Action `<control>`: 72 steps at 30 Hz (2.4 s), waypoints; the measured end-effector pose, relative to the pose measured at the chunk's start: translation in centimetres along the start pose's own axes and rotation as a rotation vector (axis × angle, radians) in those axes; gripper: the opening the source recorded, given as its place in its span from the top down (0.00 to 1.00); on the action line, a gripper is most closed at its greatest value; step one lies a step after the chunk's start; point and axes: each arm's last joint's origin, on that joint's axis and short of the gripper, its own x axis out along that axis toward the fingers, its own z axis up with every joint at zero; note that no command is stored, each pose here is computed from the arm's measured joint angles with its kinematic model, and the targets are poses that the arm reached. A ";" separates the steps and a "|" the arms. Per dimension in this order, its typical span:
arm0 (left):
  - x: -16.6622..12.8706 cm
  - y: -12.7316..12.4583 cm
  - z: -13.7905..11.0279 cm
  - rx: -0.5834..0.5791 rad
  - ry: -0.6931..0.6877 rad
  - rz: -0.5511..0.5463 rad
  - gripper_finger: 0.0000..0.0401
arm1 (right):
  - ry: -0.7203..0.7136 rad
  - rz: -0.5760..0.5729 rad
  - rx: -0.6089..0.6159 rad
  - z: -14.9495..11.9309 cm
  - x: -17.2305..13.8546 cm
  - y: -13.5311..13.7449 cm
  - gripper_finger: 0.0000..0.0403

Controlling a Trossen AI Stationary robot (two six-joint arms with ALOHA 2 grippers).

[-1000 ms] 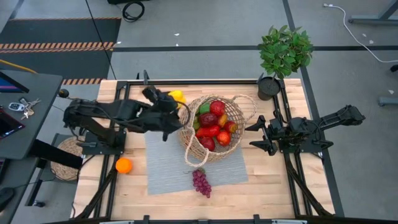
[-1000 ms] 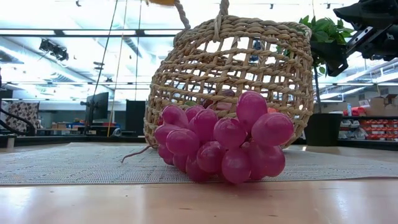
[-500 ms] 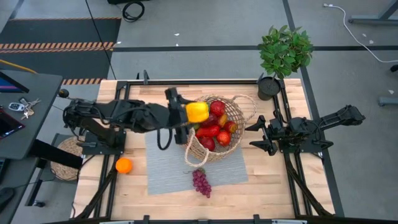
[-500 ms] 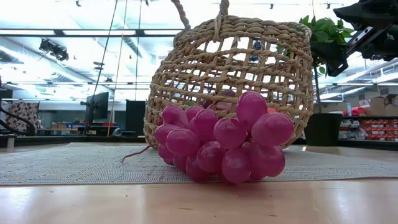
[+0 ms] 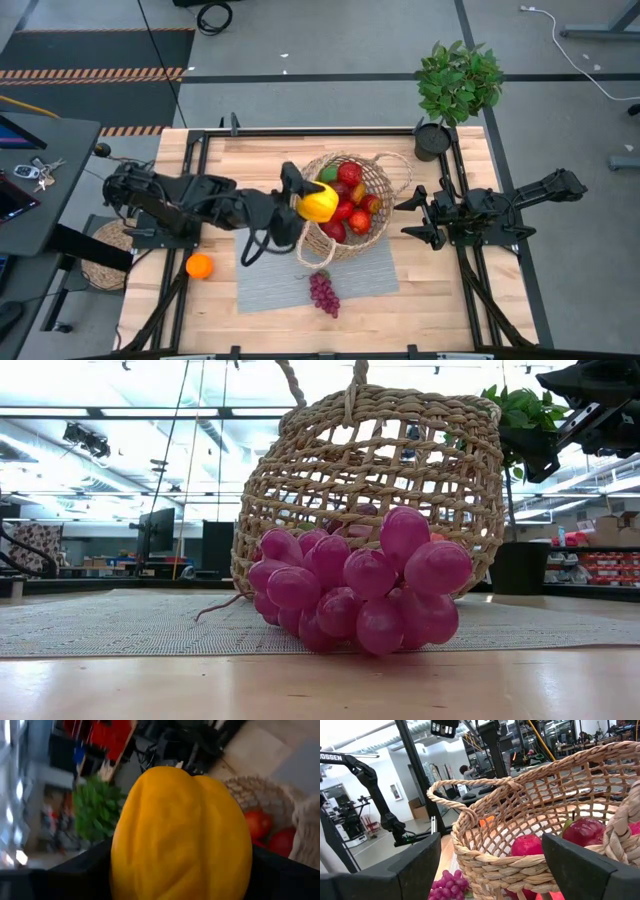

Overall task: Build produce basket
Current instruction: Put the yellow bell pepper into the brown basket

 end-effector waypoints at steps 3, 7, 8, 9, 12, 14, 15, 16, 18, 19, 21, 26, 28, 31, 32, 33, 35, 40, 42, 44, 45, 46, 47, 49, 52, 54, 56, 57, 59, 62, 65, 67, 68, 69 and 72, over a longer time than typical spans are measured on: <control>-0.2 -0.3 0.3 0.164 -0.012 -0.005 0.25 | 0.000 0.000 0.000 0.0 0.0 0.0 0.14; -0.4 -0.4 0.5 0.342 -0.022 -0.007 0.23 | 0.000 0.000 0.000 0.0 0.0 0.0 0.14; -0.4 -0.4 0.5 0.362 -0.022 -0.007 0.22 | 0.000 0.000 0.000 0.0 0.0 0.0 0.14; -0.4 -0.4 0.5 0.371 -0.023 -0.006 0.21 | 0.000 0.000 0.000 0.0 0.0 0.0 0.14; -0.3 -0.3 0.4 0.337 -0.018 -0.005 0.19 | 0.000 0.000 0.000 0.0 0.0 0.0 0.14; -0.1 -0.1 0.1 0.263 -0.007 -0.002 0.19 | 0.000 0.000 0.000 0.0 0.0 0.0 0.14; 0.0 0.0 0.0 0.213 -0.001 0.000 0.19 | 0.000 0.000 0.000 0.0 0.0 0.0 0.14; 0.2 0.2 -0.2 0.154 0.008 0.003 0.19 | 0.000 0.000 0.000 0.0 0.0 0.0 0.14; 0.6 0.6 -0.7 0.010 0.028 0.013 0.19 | 0.000 0.000 0.000 0.0 0.0 0.0 0.14; 0.8 0.8 -1.0 -0.073 0.038 0.020 0.19 | 0.000 0.000 0.000 0.0 0.0 0.0 0.14; 1.3 1.4 -1.6 -0.254 0.064 0.041 0.19 | 0.000 0.000 0.000 0.0 0.0 0.0 0.14; 2.4 2.8 -3.7 -0.772 0.143 0.154 0.18 | 0.000 0.000 0.000 0.0 0.0 0.0 0.14; 2.8 3.2 -4.5 -0.989 0.161 0.189 0.18 | 0.000 0.000 0.000 0.0 0.0 0.0 0.14; 3.2 3.5 -5.5 -1.293 0.176 0.216 0.18 | 0.000 0.000 0.000 0.0 0.0 0.0 0.14; 3.3 3.5 -5.6 -1.376 0.170 0.205 0.18 | 0.000 0.000 0.000 0.0 0.0 0.0 0.14; 3.4 3.6 -5.8 -1.444 0.165 0.188 0.18 | 0.000 0.000 0.000 0.0 0.0 0.0 0.14; 3.6 3.7 -5.9 -1.559 0.152 0.119 0.18 | 0.000 0.000 0.000 0.0 0.0 0.0 0.14; 3.8 3.6 -5.9 -1.657 0.138 -0.071 0.18 | 0.000 0.000 0.000 0.0 0.0 0.0 0.14; 3.8 3.6 -5.9 -1.657 0.137 -0.100 0.18 | 0.000 0.000 0.000 0.0 0.0 0.0 0.14; 3.7 3.5 -5.7 -1.651 0.134 -0.122 0.18 | 0.000 0.000 0.000 0.0 0.0 0.0 0.14; 3.8 3.4 -5.6 -1.649 0.133 -0.132 0.18 | 0.000 0.000 0.000 0.0 0.0 0.0 0.14; 4.2 3.2 -5.4 -1.648 0.134 -0.138 0.18 | 0.000 0.000 0.000 0.0 0.0 0.0 0.14; 4.6 3.0 -5.1 -1.650 0.128 -0.144 0.18 | 0.000 0.000 0.000 0.0 0.0 0.0 0.14; 6.0 1.9 -4.5 -1.636 0.144 -0.169 0.18 | 0.000 0.000 0.000 0.0 0.0 0.0 0.14; 8.4 0.5 -3.5 -1.603 0.135 -0.203 0.18 | -0.003 0.001 0.000 0.0 0.0 0.0 0.14; 9.9 -0.1 -3.1 -1.581 0.118 -0.234 0.18 | -0.002 0.001 0.000 0.0 0.0 0.0 0.14; 11.4 -0.7 -3.2 -1.578 0.123 -0.268 0.18 | -0.008 0.002 0.001 0.1 0.0 0.0 0.14; 12.2 -1.1 -3.3 -1.578 0.134 -0.288 0.18 | -0.009 0.002 0.001 0.1 0.0 0.0 0.14; 13.6 -1.6 -3.6 -1.581 0.147 -0.332 0.18 | -0.009 0.003 0.001 0.1 0.0 0.0 0.14; 15.4 -2.3 -4.2 -1.573 0.167 -0.370 0.18 | -0.010 0.003 0.001 0.1 0.0 0.0 0.14; 16.8 -2.9 -4.9 -1.539 0.201 -0.366 0.18 | -0.011 0.003 0.002 0.1 0.0 0.0 0.14; 17.6 -3.2 -5.4 -1.505 0.221 -0.361 0.18 | -0.011 0.003 0.002 0.1 0.0 0.0 0.14; 18.0 -3.4 -5.5 -1.493 0.226 -0.359 0.18 | -0.011 0.003 0.002 0.1 0.0 0.0 0.14; 18.3 -3.7 -5.6 -1.487 0.234 -0.359 0.18 | -0.011 0.003 0.002 0.1 0.0 0.0 0.14; 19.2 -4.3 -5.9 -1.481 0.258 -0.359 0.18 | -0.013 0.004 0.002 0.1 0.0 0.0 0.14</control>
